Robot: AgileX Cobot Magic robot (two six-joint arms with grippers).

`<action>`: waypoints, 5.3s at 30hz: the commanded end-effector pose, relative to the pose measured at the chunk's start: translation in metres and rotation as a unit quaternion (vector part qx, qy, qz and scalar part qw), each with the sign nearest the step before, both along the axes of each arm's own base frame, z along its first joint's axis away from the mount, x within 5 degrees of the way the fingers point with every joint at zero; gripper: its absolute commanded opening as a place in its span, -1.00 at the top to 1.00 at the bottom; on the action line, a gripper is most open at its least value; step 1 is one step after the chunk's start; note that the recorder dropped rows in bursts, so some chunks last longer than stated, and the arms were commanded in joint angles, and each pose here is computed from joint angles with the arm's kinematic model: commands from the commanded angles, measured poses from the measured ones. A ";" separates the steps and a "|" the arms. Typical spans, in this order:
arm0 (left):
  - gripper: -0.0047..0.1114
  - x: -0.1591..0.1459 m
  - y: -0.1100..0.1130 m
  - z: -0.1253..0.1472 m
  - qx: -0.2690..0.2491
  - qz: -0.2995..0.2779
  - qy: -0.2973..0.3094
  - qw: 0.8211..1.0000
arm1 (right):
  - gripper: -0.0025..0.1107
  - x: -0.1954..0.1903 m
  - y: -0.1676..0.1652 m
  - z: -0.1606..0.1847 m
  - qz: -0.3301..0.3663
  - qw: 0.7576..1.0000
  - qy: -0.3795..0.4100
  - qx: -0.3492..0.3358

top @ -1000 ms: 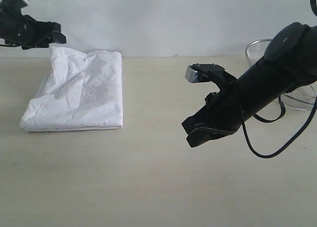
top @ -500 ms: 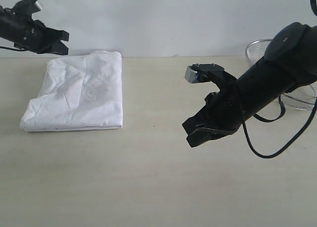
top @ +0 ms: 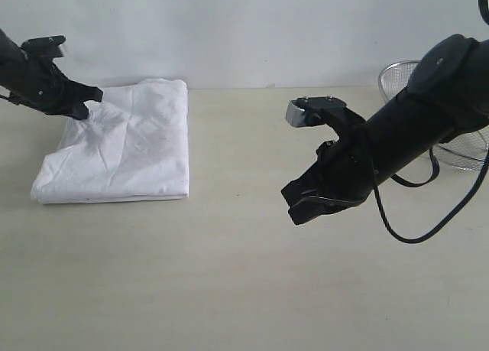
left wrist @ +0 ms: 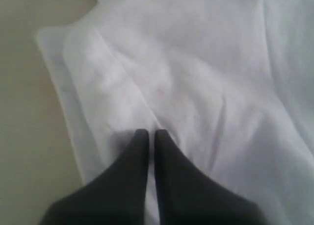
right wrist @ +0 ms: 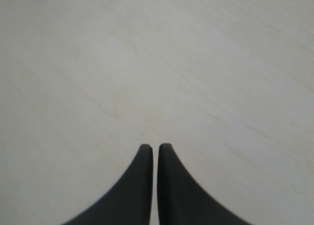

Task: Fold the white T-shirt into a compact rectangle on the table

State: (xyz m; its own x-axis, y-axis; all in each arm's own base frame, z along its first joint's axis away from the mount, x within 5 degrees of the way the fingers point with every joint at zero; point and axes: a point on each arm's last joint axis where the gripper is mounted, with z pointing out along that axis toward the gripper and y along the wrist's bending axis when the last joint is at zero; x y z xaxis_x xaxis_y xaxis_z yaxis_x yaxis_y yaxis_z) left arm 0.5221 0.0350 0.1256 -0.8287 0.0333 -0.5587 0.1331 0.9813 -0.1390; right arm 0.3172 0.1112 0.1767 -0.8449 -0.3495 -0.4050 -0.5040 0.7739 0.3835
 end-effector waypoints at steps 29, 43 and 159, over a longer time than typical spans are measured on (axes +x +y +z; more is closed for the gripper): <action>0.84 -0.292 -0.097 0.116 -0.063 -0.006 -0.133 0.989 | 0.96 -0.156 -0.047 0.070 -0.172 0.942 -0.282 0.054; 0.84 -0.395 -0.087 0.065 -0.085 -0.007 -0.176 0.981 | 0.96 -0.183 -0.038 0.054 -0.118 0.919 -0.376 0.017; 0.84 -0.398 -0.081 0.061 -0.083 0.021 -0.193 0.977 | 0.96 -0.264 -0.115 0.004 -0.381 0.821 -0.421 -0.053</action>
State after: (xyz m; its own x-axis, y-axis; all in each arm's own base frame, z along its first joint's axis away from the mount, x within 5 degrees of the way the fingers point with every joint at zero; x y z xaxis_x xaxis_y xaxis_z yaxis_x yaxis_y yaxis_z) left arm 0.1247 -0.0457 0.1859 -0.5629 -0.1079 -0.8195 0.1686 0.9556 -0.2416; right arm 0.0530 -0.0027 0.1791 -0.2813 0.0784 -0.9564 0.0792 0.9952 0.0582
